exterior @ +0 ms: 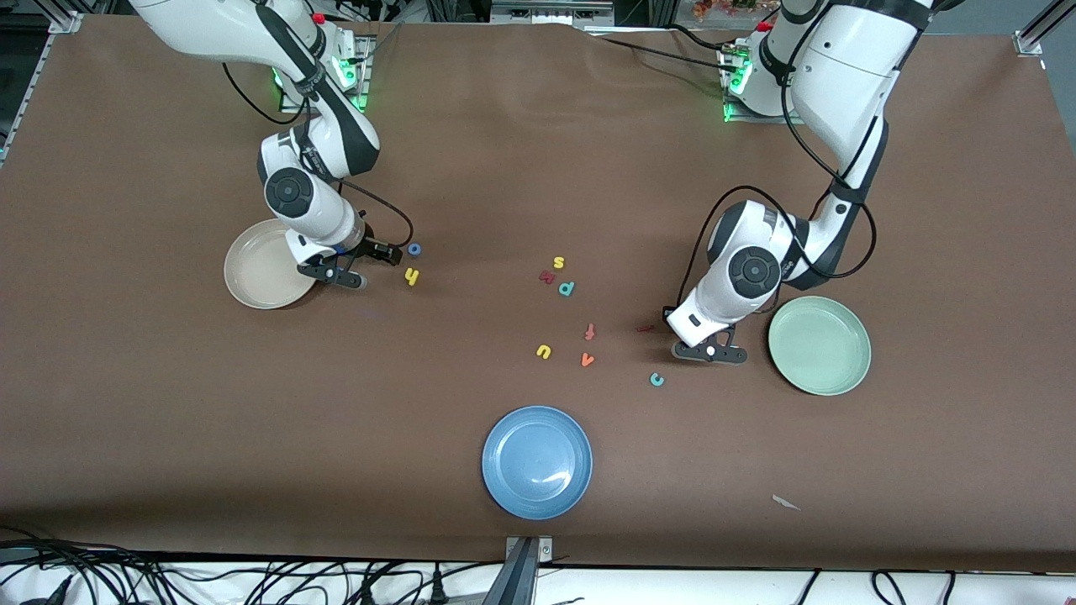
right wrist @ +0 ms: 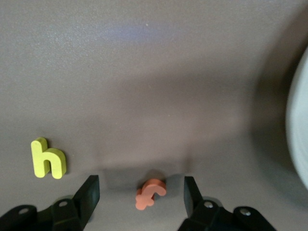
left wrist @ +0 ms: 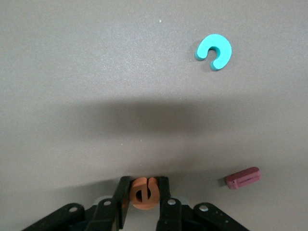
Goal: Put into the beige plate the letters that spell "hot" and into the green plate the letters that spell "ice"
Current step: 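Drop the e on the green plate while the right gripper carries the f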
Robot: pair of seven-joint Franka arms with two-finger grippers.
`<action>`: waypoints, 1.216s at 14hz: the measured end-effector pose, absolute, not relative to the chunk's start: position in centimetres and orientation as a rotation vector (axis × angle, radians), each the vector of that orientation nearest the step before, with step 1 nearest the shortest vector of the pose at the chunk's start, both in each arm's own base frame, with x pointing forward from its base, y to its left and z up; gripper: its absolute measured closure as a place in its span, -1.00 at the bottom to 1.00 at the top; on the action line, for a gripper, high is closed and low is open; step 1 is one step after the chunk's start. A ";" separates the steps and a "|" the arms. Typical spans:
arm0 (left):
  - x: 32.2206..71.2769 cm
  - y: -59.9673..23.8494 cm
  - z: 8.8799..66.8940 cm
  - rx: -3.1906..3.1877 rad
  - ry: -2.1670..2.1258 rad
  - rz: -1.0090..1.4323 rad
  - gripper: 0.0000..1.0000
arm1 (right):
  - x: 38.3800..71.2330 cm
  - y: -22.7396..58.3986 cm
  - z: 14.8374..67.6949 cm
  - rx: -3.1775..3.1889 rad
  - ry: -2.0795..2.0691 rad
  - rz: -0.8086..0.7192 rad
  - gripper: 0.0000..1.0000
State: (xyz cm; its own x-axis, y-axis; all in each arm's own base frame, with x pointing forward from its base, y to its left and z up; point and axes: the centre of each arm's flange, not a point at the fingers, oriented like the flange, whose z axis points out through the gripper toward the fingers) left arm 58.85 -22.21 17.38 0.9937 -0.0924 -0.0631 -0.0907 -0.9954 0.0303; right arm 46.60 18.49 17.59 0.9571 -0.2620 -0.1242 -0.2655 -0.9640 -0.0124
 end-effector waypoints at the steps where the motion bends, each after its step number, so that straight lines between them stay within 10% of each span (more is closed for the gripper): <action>1: 58.9 -22.2 17.5 3.112 -0.143 -0.118 0.42 | 46.6 18.5 17.5 -3.077 0.415 0.187 -0.44; 17: 62.9 -5.6 24.0 3.135 -0.306 -0.279 0.42 | 46.4 18.4 17.2 -3.083 0.414 0.209 -0.07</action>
